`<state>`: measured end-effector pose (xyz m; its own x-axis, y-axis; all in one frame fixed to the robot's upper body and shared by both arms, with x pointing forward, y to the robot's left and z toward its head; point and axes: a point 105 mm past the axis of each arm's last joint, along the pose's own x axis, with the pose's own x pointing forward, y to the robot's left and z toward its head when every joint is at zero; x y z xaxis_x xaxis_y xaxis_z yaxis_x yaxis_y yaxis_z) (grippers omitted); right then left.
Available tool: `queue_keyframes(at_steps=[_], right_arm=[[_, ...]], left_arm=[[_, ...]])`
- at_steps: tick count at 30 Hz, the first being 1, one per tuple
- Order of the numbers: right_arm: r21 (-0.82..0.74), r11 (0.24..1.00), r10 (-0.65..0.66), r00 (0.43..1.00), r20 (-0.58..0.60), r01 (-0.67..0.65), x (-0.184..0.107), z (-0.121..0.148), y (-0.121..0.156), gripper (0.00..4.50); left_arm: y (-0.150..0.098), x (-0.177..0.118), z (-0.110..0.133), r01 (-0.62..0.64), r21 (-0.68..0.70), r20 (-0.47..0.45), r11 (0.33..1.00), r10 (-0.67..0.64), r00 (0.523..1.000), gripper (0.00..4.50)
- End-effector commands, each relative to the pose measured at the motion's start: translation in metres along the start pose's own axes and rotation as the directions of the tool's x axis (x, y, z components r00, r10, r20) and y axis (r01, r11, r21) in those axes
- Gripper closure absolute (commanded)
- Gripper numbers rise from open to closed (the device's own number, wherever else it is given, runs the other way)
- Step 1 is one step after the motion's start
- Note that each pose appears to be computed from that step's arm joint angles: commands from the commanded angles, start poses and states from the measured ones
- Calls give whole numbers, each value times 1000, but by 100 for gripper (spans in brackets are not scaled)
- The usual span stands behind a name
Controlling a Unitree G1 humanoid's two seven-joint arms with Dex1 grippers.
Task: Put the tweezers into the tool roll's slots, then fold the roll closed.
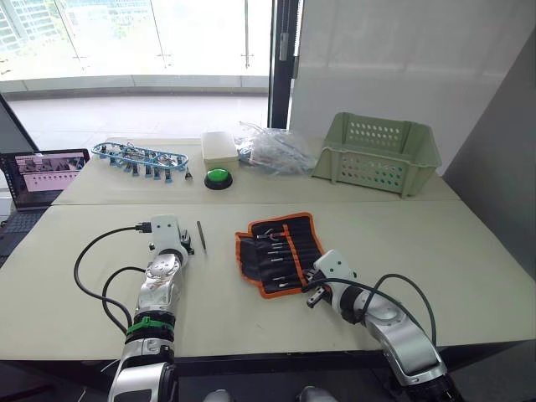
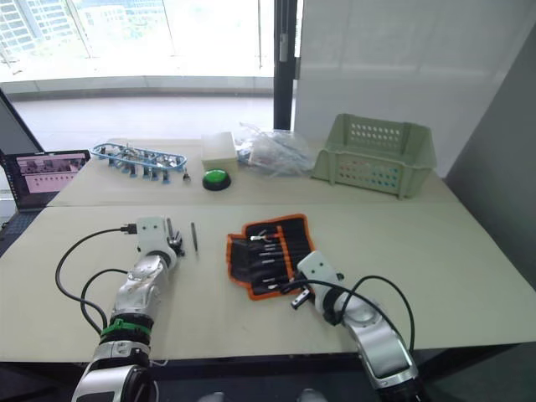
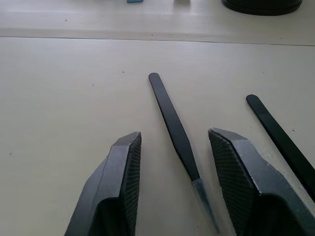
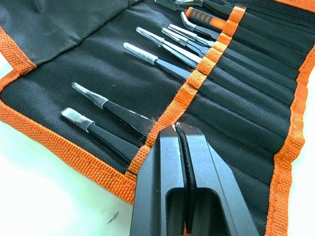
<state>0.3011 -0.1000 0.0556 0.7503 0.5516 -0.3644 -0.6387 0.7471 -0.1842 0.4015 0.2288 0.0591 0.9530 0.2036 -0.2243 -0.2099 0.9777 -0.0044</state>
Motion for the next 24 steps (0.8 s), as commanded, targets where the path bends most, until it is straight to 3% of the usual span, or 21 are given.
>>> queue_keyframes(at_steps=[1,2,4,11,16,22,24], right_arm=[[64,996,70,989,-131,-62,2,-36,18,450],[64,996,70,989,-131,-62,1,-36,18,450],[65,996,72,989,-133,-63,1,-38,19,450],[80,995,75,985,-152,-64,-3,-48,27,450],[98,993,75,984,-160,-60,-6,-52,31,450],[112,992,73,982,-176,-54,-8,-59,34,450],[115,992,72,981,-178,-52,-9,-59,34,450]], left_arm=[[-12,-5,-34,43,-12,-110,999,-44,993,382],[-10,-5,-34,36,-10,-109,999,-36,993,419],[-6,-4,-33,24,-11,-104,1000,-25,994,449],[9,-7,-14,-1,20,-31,1000,1,1000,449],[22,-15,27,19,87,115,996,-29,993,449],[16,-34,74,160,167,262,973,-200,944,449],[-2,-51,94,308,255,305,917,-378,874,449]])
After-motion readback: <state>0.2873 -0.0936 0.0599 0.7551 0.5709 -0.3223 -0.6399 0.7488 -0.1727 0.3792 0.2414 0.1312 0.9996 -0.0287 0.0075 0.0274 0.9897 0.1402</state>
